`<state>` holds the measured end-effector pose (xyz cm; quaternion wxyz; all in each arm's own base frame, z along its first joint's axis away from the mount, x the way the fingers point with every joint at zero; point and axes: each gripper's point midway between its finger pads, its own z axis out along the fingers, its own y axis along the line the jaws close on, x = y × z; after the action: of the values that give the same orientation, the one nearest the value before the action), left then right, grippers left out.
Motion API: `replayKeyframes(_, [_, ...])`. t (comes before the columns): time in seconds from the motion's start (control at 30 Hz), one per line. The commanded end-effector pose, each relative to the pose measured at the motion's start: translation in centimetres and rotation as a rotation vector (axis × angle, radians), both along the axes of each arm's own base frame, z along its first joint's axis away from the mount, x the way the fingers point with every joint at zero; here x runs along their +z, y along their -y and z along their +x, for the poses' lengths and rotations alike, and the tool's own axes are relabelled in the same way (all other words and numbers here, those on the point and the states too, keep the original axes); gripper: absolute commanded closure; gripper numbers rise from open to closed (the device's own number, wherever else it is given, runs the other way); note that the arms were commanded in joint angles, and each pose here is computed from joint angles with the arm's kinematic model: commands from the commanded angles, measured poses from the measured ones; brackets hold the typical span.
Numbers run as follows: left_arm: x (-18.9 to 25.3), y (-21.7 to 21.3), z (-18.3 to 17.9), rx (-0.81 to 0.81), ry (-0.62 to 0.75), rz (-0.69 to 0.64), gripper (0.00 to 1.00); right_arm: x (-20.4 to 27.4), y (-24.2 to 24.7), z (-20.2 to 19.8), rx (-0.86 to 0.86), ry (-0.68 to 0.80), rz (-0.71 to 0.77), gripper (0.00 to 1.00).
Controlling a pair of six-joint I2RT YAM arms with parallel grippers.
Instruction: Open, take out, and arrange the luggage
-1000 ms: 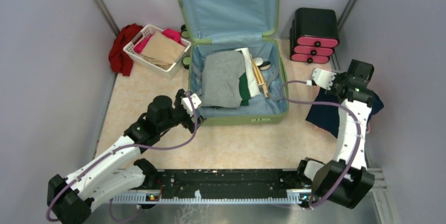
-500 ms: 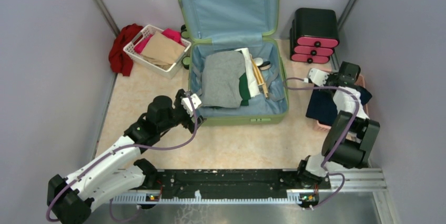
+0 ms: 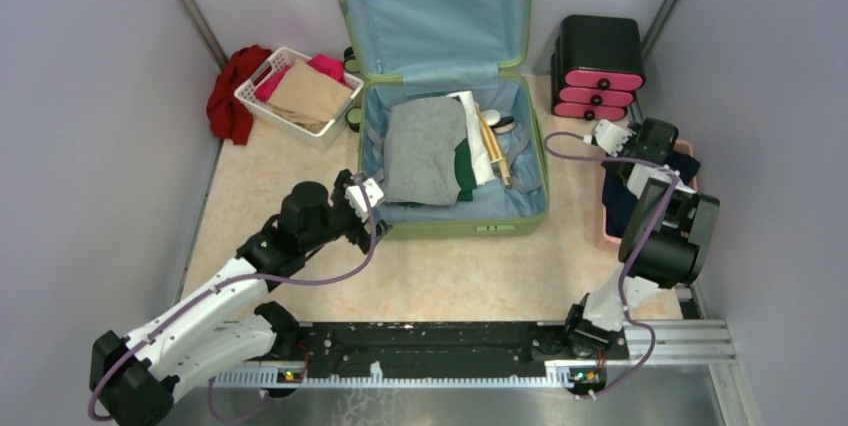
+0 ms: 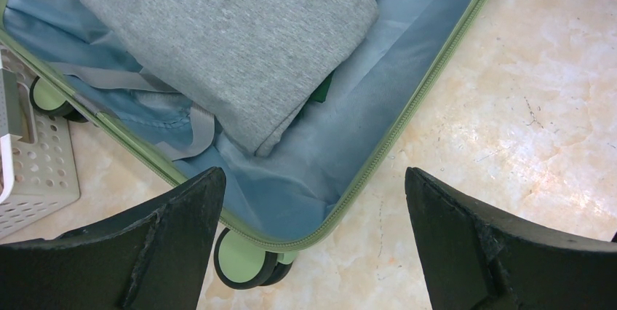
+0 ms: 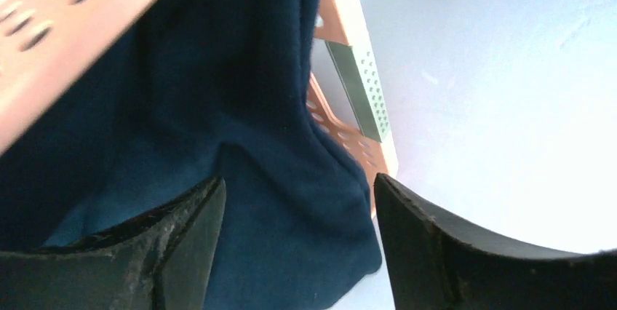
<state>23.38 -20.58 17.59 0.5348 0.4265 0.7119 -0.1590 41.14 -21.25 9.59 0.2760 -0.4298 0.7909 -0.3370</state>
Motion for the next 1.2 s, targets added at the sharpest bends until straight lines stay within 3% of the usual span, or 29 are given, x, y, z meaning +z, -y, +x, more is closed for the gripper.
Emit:
replayKeyframes(0.0, [0.1,-0.2,0.3,0.012,0.012,-0.004,0.01,6.7,1.9,2.0,-0.192,0.266,0.063,0.24])
replayKeyframes(0.2, [0.6,-0.2,0.3,0.010,0.021,-0.024,0.01,13.4,-0.1,0.4,-0.249,0.443,0.257,0.03])
replayKeyframes(0.37, [1.4,-0.3,0.1,0.012,0.037,-0.045,0.01,13.2,-5.5,-2.1,-0.205,0.396,0.556,0.01])
replayKeyframes(0.53, [1.9,-0.3,0.0,0.006,0.048,-0.064,0.01,8.9,-7.4,-5.0,-0.285,0.275,0.739,0.16])
replayKeyframes(0.77, [2.3,0.0,-0.4,-0.015,0.050,-0.077,0.01,2.5,-7.5,-6.8,-0.386,0.086,0.854,0.62])
replayKeyframes(0.9, [2.9,0.0,-0.5,-0.018,0.054,-0.093,0.01,-0.5,-8.5,-6.7,-0.428,-0.025,0.940,0.69])
replayKeyframes(1.17, [3.8,-0.2,-0.7,-0.020,0.079,-0.127,0.01,-3.4,-14.1,-7.6,-0.356,-0.241,1.056,0.70])
